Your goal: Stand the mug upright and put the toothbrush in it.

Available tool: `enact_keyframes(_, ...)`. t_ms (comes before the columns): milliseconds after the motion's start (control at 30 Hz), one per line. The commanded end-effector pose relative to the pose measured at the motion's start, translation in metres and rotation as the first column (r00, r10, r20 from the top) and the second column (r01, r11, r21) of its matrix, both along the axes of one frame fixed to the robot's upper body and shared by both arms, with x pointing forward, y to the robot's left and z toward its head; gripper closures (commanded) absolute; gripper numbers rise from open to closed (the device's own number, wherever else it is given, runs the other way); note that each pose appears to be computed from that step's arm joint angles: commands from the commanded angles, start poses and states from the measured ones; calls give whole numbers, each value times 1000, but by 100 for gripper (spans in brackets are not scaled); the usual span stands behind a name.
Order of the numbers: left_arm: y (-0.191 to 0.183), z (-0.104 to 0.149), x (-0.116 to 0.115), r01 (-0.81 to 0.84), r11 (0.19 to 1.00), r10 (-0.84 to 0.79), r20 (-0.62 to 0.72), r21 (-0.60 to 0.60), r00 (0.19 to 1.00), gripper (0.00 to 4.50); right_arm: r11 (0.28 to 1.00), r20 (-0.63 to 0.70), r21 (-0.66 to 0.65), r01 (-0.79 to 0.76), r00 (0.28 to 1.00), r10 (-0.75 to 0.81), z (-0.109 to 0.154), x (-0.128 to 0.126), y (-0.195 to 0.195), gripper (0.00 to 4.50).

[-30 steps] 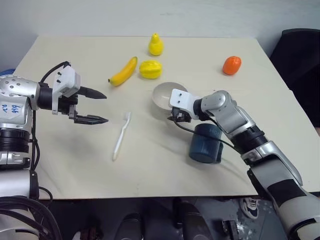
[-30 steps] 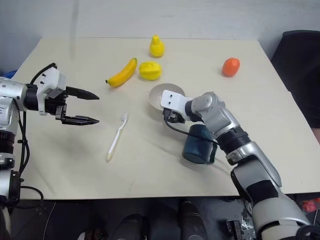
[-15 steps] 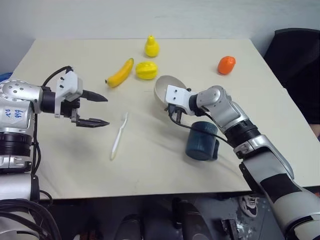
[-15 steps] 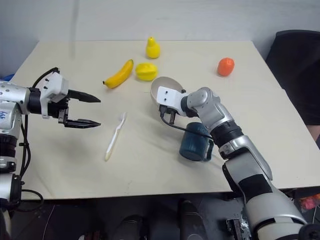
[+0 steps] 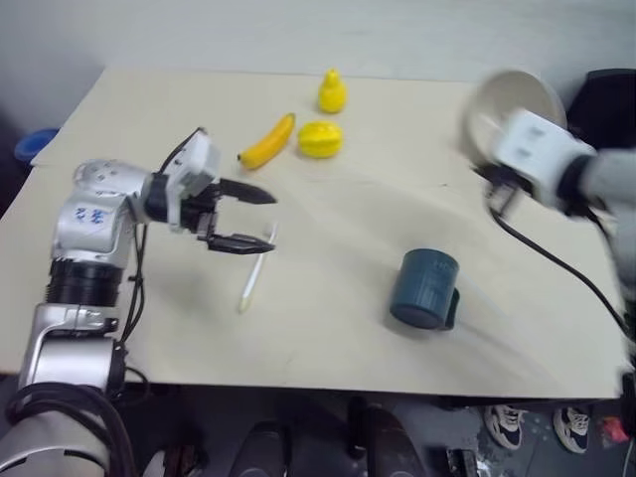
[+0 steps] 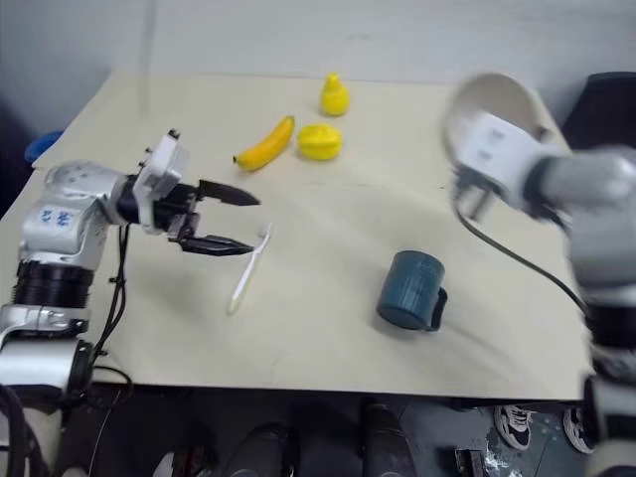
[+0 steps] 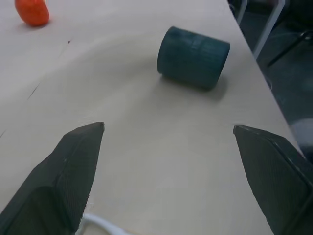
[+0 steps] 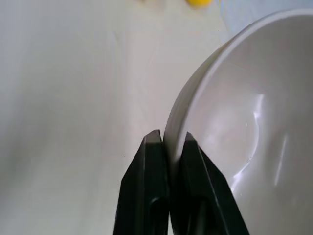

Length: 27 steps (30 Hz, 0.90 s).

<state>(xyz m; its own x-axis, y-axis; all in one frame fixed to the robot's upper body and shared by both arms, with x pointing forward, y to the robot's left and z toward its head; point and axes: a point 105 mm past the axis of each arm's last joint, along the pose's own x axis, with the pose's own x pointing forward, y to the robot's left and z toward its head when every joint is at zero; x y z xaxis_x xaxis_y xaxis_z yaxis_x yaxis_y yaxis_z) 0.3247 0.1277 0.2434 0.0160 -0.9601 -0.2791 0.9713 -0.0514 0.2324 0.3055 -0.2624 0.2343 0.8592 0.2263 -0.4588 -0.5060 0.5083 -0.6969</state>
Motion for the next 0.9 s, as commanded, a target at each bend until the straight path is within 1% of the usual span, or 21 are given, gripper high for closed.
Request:
enact_keyframes(33,-6,12,-8,57,998,-57,27,-11,998,0,999,78,-8,36,996,-35,27,-26,-5,447)
enact_keyframes(67,-7,12,-8,59,998,-59,25,-9,998,0,999,70,-3,45,997,-44,25,-29,-6,447)
enact_keyframes(100,-13,9,-10,92,996,-92,19,-2,996,0,992,31,43,116,993,-117,6,-44,-18,447)
enact_keyframes(133,-17,7,-11,117,993,-117,14,4,993,0,982,1,70,178,984,-178,-7,-57,-28,447)
enact_keyframes(167,-23,3,-13,153,988,-153,11,21,988,0,961,-35,115,251,968,-248,-25,-72,-38,447)
enact_keyframes(200,-26,0,-15,176,984,-176,11,33,984,0,944,-56,139,298,954,-293,-36,-82,-43,447)
enact_keyframes(267,-31,-5,-15,202,978,-202,7,49,979,0,921,-96,175,349,937,-337,-56,-93,-46,447)
enact_keyframes(300,-31,-6,-14,206,977,-207,6,52,978,0,917,-106,182,356,934,-342,-61,-95,-46,447)
enact_keyframes(367,-35,-6,-12,218,975,-219,7,50,976,0,905,-149,190,381,922,-357,-78,-102,-47,390)
enact_keyframes(433,-39,-5,-11,229,972,-230,11,45,973,0,893,-180,204,402,912,-369,-92,-109,-47,346)
enact_keyframes(467,-40,-4,-10,233,972,-233,13,43,972,0,888,-183,211,408,909,-374,-96,-110,-48,307)
enact_keyframes(567,-43,-4,-9,241,970,-241,15,42,970,0,880,-166,227,418,907,-388,-97,-111,-49,207)
enact_keyframes(667,-44,-6,-10,251,967,-251,12,46,968,0,877,-139,227,424,905,-402,-92,-112,-49,104)
enact_keyframes(700,-44,-8,-9,253,966,-254,11,49,967,0,879,-126,222,423,906,-404,-87,-113,-49,63)
enact_keyframes(767,-44,-9,-9,255,965,-256,12,53,967,0,882,-102,212,420,908,-407,-77,-116,-47,1)
enact_keyframes(800,-45,-10,-8,256,965,-257,12,54,966,0,884,-94,212,417,909,-407,-70,-118,-45,1)
enact_keyframes(900,-45,-11,-8,259,964,-260,12,56,966,0,882,-50,264,390,919,-392,-45,-123,-32,1)
